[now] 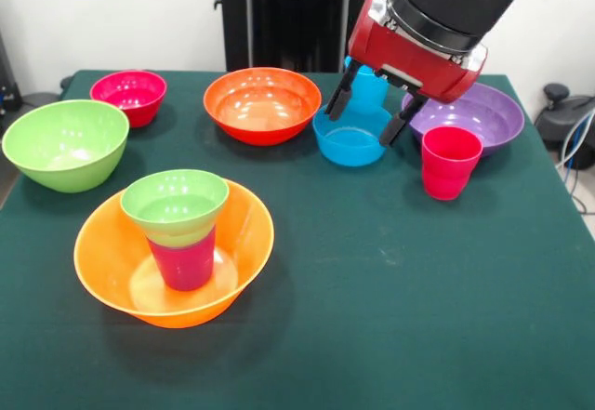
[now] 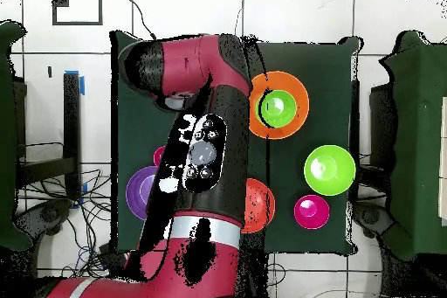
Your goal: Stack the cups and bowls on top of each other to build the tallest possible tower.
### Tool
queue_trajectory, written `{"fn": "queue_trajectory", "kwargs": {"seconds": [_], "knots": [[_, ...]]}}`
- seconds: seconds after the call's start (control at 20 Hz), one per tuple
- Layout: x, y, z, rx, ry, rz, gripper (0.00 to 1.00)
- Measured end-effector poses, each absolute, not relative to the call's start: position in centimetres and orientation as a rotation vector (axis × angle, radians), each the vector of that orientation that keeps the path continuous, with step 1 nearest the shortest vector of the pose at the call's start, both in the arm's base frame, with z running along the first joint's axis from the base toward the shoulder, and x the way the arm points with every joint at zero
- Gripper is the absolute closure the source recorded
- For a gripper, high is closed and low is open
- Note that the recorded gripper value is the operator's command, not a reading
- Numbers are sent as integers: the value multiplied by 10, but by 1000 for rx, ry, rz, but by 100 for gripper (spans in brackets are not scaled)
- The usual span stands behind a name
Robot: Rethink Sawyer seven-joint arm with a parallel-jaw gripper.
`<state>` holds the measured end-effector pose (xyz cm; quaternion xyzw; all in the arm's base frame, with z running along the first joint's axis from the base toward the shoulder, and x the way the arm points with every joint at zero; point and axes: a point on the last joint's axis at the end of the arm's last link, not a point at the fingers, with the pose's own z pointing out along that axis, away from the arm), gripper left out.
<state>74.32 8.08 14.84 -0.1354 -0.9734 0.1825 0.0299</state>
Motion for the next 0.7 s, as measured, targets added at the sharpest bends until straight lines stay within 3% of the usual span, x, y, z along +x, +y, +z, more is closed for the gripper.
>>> {"fn": "queue_trajectory", "kwargs": {"seconds": [0.7], "knots": [[751,92,175,-766,-3135,519,0]]}}
